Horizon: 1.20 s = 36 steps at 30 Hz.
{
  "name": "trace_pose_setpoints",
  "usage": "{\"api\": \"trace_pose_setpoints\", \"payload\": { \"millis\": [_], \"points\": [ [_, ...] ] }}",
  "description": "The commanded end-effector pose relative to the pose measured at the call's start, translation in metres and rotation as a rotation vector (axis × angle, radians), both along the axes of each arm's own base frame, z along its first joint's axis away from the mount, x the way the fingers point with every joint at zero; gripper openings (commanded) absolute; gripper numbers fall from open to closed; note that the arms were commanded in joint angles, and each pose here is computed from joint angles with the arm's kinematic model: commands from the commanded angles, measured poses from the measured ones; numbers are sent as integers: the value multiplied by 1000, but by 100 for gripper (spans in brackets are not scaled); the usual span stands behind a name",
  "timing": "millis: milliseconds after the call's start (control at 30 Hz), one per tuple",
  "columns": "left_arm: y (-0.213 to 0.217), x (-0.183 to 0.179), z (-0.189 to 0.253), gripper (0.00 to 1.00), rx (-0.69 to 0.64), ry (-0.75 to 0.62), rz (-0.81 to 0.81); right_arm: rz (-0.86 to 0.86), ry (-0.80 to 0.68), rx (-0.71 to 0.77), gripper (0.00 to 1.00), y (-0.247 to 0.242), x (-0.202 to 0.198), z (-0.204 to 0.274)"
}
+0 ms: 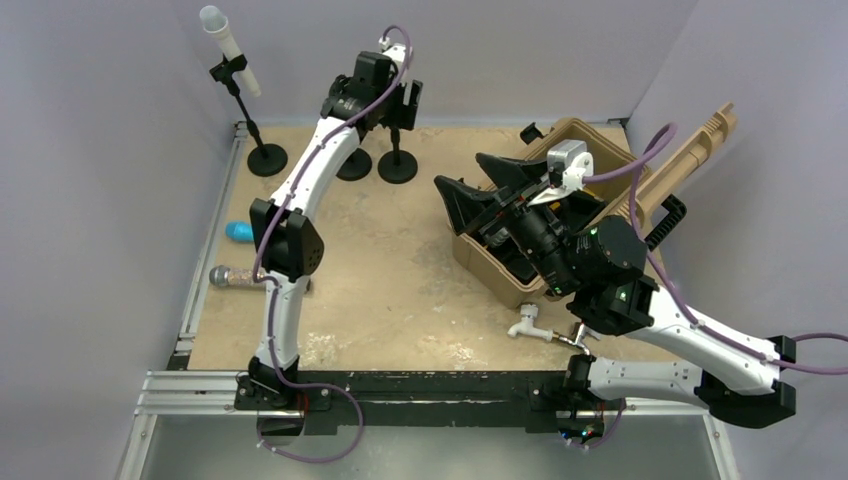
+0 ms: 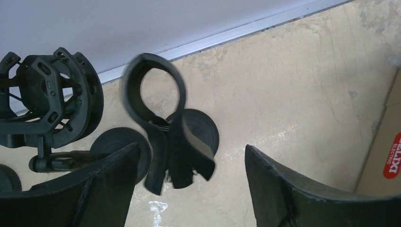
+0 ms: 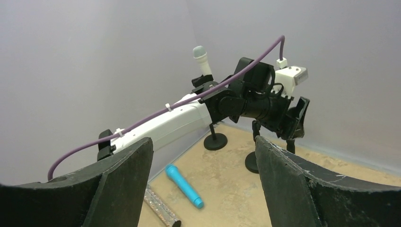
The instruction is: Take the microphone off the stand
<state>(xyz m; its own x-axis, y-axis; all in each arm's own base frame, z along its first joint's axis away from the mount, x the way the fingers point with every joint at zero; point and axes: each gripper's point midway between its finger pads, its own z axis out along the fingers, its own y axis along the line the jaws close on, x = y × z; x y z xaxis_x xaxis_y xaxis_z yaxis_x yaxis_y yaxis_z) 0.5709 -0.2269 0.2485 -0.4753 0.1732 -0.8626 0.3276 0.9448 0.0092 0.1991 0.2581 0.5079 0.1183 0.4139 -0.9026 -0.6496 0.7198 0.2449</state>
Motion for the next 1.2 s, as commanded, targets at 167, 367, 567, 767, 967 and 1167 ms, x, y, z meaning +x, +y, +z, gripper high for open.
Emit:
{"api": "trace_pose_setpoints", "payload": {
  "millis": [167, 367, 567, 767, 967, 1167],
  "points": [
    [52, -61, 150, 90, -140, -202, -29, 16, -14, 28, 77, 7, 0, 4],
    [131, -92, 189, 90, -206, -293, 95, 31, -20, 27, 77, 10, -1, 2],
    [218, -99, 198, 88, -293, -386, 318, 37, -22, 23, 77, 10, -3, 0],
    [298, -82, 178, 89, -455, -478, 449, 36, -20, 25, 77, 7, -3, 0],
    [332, -53, 164, 90, -384, -598, 400, 36, -13, 9, 77, 11, -2, -1],
    [352, -18, 121, 84, -363, -591, 377, 32, 2, -20, 77, 22, 4, -10]
  ]
}}
